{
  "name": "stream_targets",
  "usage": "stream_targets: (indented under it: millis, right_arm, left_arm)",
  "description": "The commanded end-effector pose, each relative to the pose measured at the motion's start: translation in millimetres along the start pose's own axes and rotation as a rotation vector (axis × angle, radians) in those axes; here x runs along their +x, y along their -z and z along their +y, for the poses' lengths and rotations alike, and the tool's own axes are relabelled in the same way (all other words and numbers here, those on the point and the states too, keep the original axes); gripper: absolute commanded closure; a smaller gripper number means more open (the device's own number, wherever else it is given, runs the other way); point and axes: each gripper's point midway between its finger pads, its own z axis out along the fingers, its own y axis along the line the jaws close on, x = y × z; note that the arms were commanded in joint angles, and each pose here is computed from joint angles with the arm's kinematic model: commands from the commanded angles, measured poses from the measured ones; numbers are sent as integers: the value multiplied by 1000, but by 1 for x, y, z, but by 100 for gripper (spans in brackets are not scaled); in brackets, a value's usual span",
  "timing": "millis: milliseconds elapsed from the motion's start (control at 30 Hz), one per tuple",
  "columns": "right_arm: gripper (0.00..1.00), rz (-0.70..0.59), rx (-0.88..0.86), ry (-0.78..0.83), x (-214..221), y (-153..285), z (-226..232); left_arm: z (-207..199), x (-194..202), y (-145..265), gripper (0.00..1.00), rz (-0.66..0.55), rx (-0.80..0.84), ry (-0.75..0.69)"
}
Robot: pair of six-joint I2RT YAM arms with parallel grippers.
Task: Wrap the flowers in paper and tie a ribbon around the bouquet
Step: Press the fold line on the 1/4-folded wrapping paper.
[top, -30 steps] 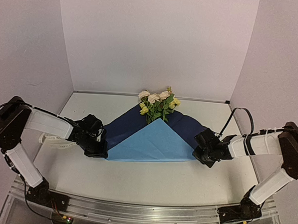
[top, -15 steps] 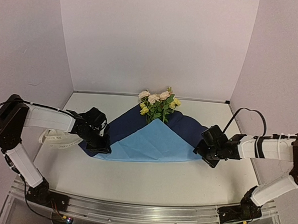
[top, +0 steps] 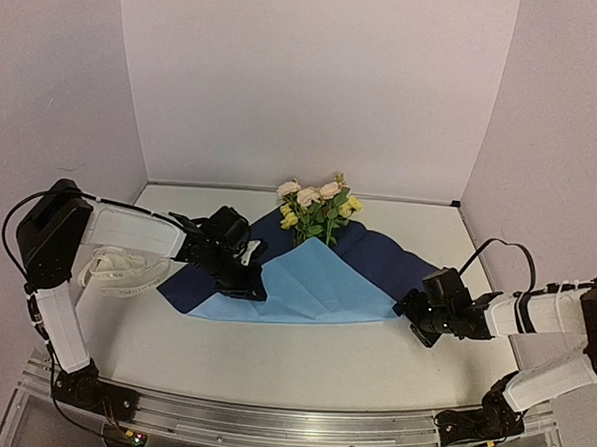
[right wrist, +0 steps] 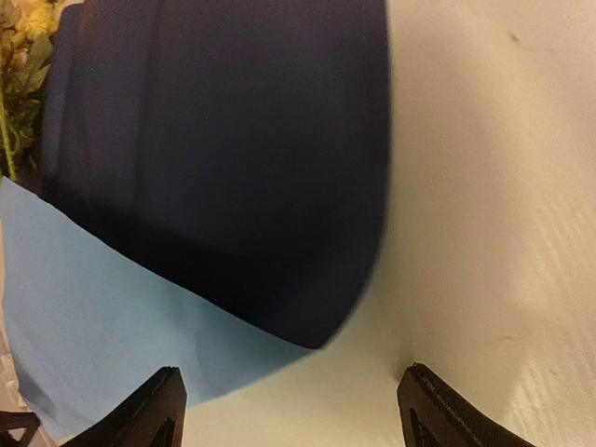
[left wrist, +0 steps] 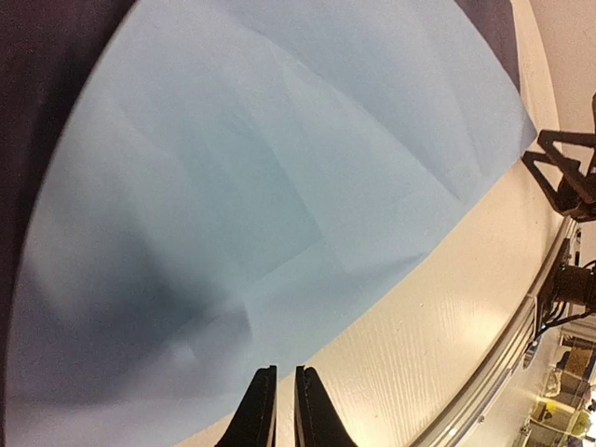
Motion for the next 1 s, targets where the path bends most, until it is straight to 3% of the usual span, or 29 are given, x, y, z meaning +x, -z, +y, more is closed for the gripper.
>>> stream_targets:
  millis: [0, 333, 467, 633, 967]
  right_arm:
    - [24, 7, -148, -92, 4, -17, 20]
    - [49, -81, -150, -142, 3, -17, -17]
    - [54, -136, -139, -117, -3, -11, -28]
    - [58, -150, -153, -44, -8, -11, -17]
    - [79, -160, -164, -56, -10, -13, -14]
  left_arm:
    - [-28, -32, -13, 92, -26, 100, -71]
    - [-33, -64, -50, 93, -6, 109, -34]
    - [-32, -67, -60, 94, 14, 100, -24]
    - [-31, -70, -68, 94, 33, 96, -26]
    - [-32, -75, -75, 95, 42, 101, -27]
